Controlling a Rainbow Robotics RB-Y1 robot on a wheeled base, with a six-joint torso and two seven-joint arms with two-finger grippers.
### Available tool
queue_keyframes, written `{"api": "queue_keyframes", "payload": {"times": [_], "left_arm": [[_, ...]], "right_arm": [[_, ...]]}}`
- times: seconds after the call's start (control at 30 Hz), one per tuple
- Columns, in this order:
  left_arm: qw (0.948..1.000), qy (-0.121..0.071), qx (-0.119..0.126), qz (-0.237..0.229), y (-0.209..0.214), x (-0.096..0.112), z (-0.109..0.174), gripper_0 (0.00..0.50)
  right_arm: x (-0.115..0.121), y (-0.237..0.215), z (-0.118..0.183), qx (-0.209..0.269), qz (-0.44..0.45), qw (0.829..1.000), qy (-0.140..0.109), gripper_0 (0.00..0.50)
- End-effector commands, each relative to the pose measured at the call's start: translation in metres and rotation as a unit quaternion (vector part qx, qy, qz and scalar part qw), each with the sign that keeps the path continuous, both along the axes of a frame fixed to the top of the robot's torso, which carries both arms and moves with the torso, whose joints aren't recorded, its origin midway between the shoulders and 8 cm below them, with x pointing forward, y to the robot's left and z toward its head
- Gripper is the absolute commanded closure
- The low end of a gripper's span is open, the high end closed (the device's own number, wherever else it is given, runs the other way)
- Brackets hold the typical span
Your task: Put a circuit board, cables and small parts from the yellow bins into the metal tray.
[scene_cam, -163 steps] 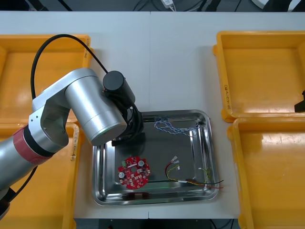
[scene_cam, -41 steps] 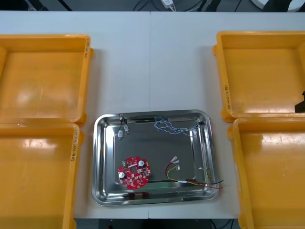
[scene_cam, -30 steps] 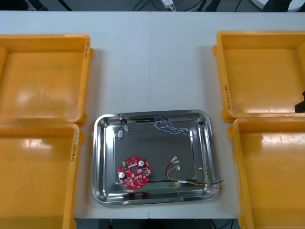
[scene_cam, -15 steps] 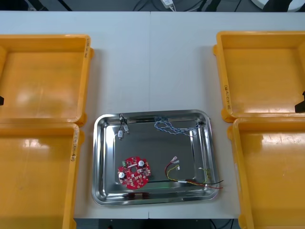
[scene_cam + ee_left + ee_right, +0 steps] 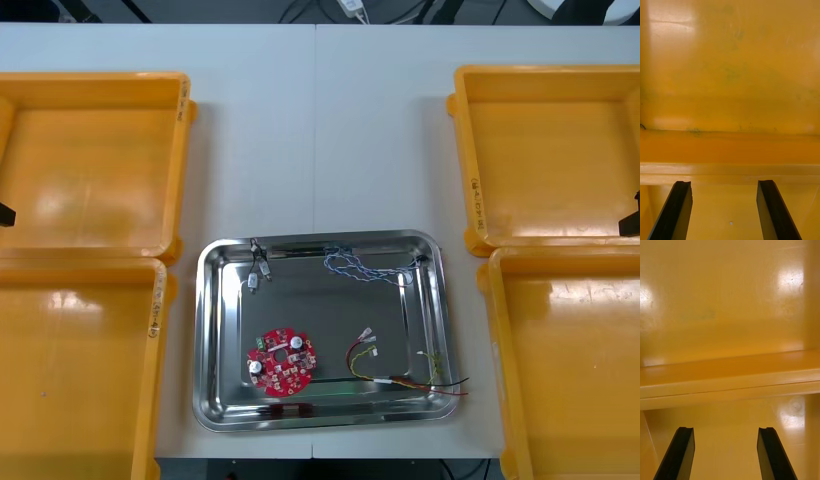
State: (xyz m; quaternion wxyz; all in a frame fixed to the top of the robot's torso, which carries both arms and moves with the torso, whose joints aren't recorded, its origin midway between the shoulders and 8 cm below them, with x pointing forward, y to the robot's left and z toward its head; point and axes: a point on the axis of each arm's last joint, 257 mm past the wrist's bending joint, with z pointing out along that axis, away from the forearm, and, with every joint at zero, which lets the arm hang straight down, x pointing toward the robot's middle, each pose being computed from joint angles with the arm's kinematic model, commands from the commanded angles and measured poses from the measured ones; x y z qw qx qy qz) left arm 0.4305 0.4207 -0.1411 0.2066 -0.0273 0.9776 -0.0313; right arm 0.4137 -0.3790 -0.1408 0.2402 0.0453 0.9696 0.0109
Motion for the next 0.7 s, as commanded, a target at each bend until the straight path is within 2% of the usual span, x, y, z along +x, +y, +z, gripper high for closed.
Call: {"api": "queue_keyframes", "payload": {"times": [0.03,0.7], "left_arm": [[0.9992,-0.015,0.018,-0.033,0.0015,-0.0022,0.0066,0.0],[0.999,-0.015,0.019,-0.038,0.0001,-0.0027,0.0074,0.0]], "right_arm": [[-0.0003,-0.0176,0.0177,-0.01,-0.023,1.0,-0.015,0.016],[-0.0003,-0.0176,0.0177,-0.01,-0.023,1.0,-0.015,0.016]]}}
